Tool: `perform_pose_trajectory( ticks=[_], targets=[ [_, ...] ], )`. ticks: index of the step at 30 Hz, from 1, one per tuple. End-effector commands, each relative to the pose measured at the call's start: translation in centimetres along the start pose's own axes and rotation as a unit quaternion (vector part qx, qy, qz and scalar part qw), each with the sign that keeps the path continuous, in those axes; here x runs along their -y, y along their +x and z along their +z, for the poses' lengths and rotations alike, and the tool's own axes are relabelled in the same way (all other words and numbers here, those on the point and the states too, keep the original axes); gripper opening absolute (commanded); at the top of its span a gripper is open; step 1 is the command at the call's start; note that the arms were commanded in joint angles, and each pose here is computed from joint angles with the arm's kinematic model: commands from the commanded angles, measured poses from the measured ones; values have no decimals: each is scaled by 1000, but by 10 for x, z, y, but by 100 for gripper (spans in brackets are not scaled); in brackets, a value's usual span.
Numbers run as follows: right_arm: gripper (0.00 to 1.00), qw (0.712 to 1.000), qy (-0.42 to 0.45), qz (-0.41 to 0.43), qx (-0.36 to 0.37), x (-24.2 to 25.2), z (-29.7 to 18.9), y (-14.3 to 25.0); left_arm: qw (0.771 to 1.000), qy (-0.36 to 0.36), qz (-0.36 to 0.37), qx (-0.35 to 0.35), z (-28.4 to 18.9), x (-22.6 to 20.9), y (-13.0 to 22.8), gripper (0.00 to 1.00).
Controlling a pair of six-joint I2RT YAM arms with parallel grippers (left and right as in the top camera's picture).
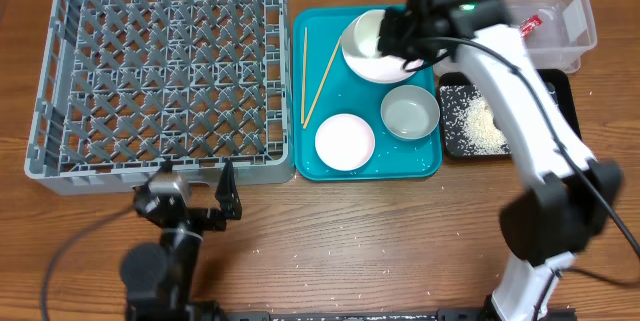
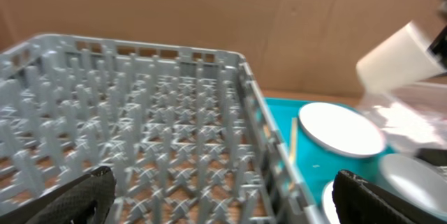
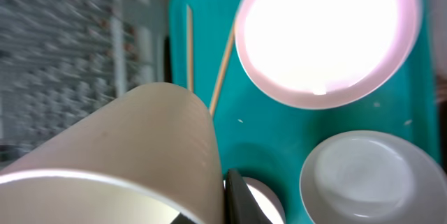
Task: Sort waste into correct bins and load items into the dishwasher
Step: 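Lift the cup toward the left gripper and hand it over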
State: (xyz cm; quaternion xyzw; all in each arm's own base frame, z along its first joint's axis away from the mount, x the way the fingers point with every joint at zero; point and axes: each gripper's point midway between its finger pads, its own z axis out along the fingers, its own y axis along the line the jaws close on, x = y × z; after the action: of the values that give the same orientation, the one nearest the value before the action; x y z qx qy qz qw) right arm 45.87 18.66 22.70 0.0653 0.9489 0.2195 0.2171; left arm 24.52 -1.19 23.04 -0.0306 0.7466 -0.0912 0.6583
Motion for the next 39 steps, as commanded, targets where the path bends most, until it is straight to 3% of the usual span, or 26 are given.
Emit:
perform_pose_trajectory(
  ticks=[1, 3, 5, 7, 9, 11, 12, 15, 22, 25, 30, 32, 39],
  targets=[
    [4, 999, -22, -14, 30, -17, -35, -7, 995, 61, -56, -57, 18, 27, -38, 100],
    [4, 999, -21, -13, 28, -17, -36, -6, 987, 103, -69, -104, 34, 43, -48, 100],
    [4, 999, -20, -12, 23, -16, -36, -3, 966, 190, -89, -150, 53, 72, -63, 100],
    [4, 1000, -19, -11, 21, -15, -35, -2, 921, 326, -123, -172, 69, 113, -88, 100],
    [4, 1000, -18, -11, 20, -15, -35, -2, 867, 405, -198, -213, 75, 135, -100, 100],
    [4, 999, -29, -11, 11, -18, -36, 2, 780, 439, -327, -303, 89, 145, -100, 100],
    [4, 999, -43, -11, 2, -23, -36, 5, 717, 387, -441, -377, 109, 140, -81, 100],
    [4, 998, -59, -12, -7, -29, -36, 8, 651, 334, -520, -440, 126, 133, -51, 100],
    [4, 998, -66, -11, -14, -31, -37, 11, 611, 332, -531, -484, 146, 129, -4, 100],
    [4, 997, -77, -23, -19, -33, -37, 12, 628, 389, -485, -469, 144, 135, -7, 100],
    [4, 987, -150, -34, -39, -46, -46, 12, 636, 500, -395, -435, 124, 143, -30, 100],
    [4, 975, -208, -56, -47, -59, -55, 12, 643, 504, -386, -427, 126, 143, -32, 100],
    [4, 950, -292, -87, -73, -73, -62, 22, 656, 493, -391, -418, 132, 138, -32, 100]
  ],
)
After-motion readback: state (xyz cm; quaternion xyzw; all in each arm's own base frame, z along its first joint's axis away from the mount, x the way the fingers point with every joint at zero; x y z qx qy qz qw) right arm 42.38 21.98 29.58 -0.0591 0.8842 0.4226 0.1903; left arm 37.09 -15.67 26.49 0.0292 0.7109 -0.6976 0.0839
